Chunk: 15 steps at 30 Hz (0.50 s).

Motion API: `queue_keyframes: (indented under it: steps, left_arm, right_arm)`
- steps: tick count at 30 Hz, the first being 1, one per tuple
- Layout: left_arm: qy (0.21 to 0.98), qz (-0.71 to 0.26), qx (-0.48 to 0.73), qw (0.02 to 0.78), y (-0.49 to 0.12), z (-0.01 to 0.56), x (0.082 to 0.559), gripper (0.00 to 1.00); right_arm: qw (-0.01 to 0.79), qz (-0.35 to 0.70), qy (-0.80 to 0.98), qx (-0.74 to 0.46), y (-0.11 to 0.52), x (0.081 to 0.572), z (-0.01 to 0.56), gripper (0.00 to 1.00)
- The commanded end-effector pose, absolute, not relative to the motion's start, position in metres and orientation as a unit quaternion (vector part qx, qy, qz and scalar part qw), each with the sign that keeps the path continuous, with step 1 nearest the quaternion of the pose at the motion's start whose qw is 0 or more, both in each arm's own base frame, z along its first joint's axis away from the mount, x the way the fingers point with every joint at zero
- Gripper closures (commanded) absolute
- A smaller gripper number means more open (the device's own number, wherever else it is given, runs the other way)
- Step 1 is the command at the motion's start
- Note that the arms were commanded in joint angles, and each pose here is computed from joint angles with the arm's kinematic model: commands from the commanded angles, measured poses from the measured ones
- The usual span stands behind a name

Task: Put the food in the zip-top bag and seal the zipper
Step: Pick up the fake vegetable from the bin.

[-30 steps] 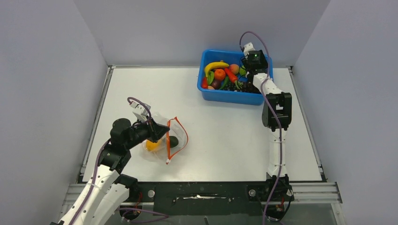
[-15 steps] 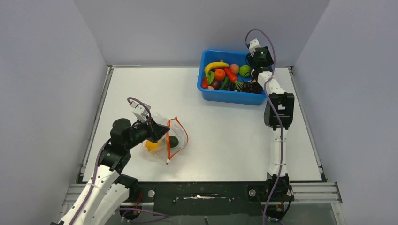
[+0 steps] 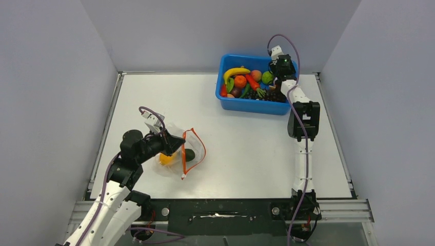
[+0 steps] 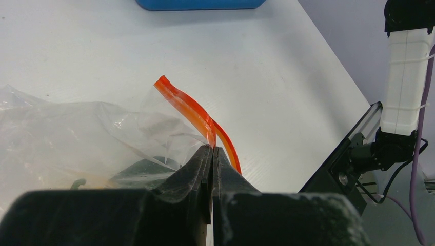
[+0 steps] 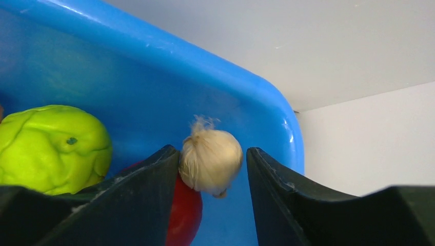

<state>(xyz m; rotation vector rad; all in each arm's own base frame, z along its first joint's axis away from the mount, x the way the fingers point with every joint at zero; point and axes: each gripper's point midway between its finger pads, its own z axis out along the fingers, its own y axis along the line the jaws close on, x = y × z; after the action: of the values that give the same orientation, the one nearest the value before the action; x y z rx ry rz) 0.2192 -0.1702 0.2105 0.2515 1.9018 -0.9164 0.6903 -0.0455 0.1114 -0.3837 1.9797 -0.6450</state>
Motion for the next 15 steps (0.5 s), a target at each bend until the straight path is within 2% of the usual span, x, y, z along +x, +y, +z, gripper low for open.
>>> queue_keyframes:
  steps: [1,8,15]
  left_arm:
    - [0.763,-0.381,0.119,0.509,-0.172,0.228,0.220,1.00]
    - [0.762,-0.382,0.119,0.510,-0.172,0.228,0.220,1.00]
    - [0.761,-0.381,0.120,0.511,-0.171,0.228,0.220,1.00]
  right_arm:
    - [0.523,-0.266,0.797,-0.140,-0.051,0.701,0.135,0.51]
    - [0.518,-0.258,0.803,-0.144,-0.047,0.696,0.130,0.59]
    - [0.519,-0.251,0.804,-0.146,-0.039,0.687,0.138,0.61]
